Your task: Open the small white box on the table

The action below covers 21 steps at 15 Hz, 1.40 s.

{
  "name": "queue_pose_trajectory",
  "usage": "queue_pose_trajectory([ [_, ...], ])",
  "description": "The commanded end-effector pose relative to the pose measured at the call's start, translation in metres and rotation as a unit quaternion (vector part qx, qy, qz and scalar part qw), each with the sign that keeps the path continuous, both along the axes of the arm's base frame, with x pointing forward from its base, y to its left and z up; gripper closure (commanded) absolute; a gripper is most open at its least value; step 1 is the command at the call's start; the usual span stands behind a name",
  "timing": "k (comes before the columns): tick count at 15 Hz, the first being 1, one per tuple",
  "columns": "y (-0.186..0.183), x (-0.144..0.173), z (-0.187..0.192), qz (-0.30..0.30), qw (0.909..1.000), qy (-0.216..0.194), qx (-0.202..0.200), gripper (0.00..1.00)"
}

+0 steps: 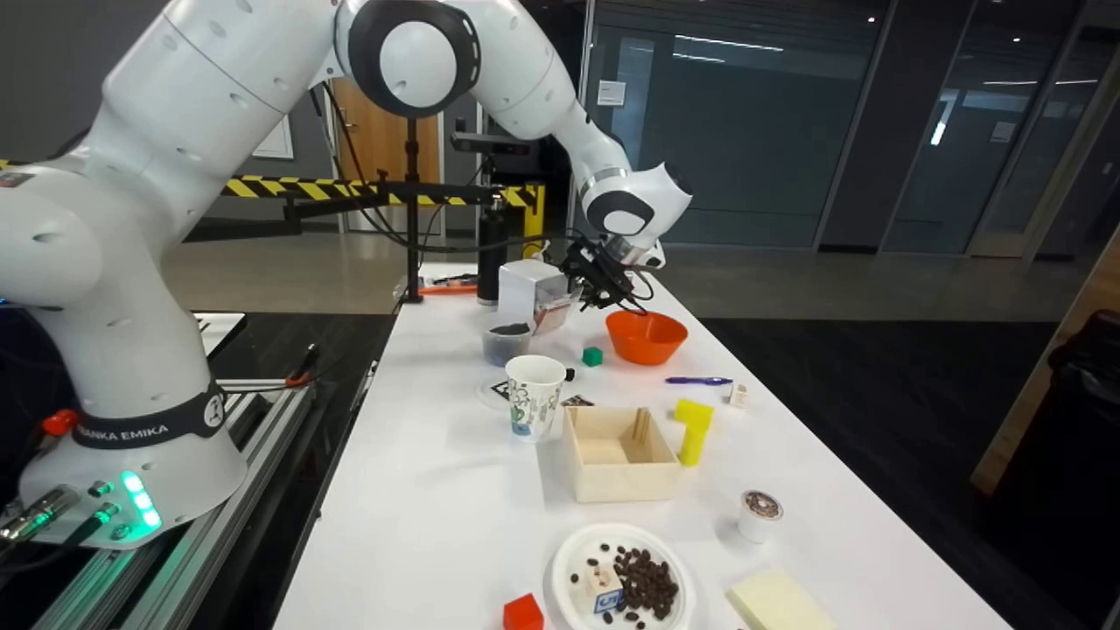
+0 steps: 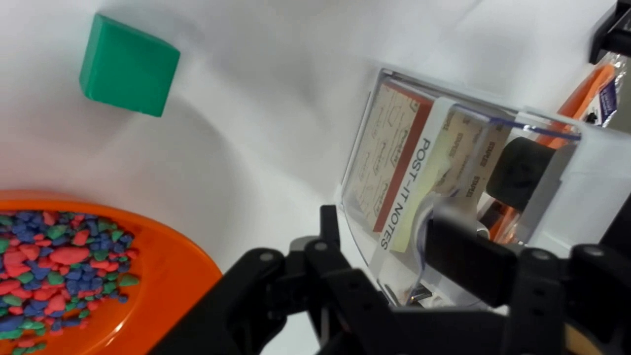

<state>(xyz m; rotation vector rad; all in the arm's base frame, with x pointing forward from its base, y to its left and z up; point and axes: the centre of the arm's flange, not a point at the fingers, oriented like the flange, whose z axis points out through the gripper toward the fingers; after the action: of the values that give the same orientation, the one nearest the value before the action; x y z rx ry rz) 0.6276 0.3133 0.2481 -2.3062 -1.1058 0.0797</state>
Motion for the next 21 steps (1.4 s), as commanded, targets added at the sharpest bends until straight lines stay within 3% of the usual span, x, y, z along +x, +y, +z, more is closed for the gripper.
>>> queue_pose_trajectory([
  [1,-0.006,0.004,-0.009,-0.010,0.9999,0.009,-0.008,0.54],
  [2,-0.008,0.005,-0.010,-0.011,0.9999,0.010,-0.007,0.58],
  [14,-0.029,0.014,-0.041,-0.029,0.9988,0.036,-0.016,0.55],
  [17,-0.036,0.015,-0.042,-0.048,0.9979,0.019,-0.039,0.37],
  [18,-0.040,0.017,-0.040,-0.062,0.9965,0.005,-0.057,0.25],
  [21,-0.046,0.023,-0.035,-0.087,0.9900,-0.041,-0.103,0.05],
])
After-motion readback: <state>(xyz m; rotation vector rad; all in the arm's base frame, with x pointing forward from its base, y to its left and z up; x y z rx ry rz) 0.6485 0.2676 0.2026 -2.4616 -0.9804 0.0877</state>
